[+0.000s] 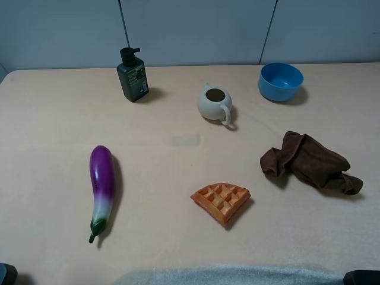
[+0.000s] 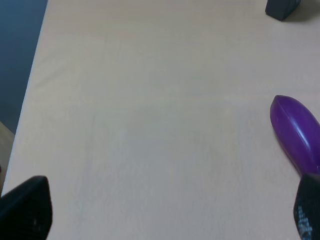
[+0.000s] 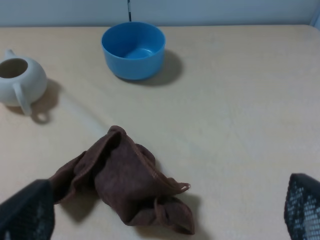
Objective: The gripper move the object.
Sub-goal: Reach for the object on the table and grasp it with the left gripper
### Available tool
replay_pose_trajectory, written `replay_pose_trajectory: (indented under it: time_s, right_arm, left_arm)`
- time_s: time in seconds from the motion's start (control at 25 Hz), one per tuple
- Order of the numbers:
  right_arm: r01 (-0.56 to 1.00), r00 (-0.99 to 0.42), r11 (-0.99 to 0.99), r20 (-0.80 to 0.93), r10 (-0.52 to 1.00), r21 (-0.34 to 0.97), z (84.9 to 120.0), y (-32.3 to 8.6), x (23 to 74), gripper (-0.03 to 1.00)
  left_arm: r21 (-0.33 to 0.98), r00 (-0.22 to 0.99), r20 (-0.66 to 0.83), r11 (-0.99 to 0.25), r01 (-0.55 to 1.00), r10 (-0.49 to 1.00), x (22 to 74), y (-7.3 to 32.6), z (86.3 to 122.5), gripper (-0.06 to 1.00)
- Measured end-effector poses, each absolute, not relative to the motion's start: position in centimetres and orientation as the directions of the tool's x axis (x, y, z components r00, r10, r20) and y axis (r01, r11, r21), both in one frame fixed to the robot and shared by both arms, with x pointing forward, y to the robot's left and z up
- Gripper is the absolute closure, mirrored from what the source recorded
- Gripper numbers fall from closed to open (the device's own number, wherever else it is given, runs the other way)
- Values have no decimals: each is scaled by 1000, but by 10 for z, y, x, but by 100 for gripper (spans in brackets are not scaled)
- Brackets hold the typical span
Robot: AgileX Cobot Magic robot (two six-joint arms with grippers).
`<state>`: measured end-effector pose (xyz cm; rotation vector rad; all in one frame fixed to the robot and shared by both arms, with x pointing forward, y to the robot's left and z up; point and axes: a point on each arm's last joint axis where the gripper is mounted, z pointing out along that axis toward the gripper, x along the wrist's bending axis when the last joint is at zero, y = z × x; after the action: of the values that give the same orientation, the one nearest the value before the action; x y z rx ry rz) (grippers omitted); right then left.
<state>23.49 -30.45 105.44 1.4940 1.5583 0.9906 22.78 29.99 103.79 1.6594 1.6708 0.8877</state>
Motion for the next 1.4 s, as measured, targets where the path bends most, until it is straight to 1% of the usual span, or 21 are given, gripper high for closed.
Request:
replay_pose_trajectory:
  time_s: [1.2,1.4]
  right_arm:
    - [421,-40,20,-4,999,907,1054,-305,235,28]
    - [421,-40,20,-4,999,907,1054,-305,235,28]
  left_arm:
    - [810,-23,32,-12,586,999,228,300,1038,-2]
    - [840,-24,32,-14,542,999,226,300,1050,-2]
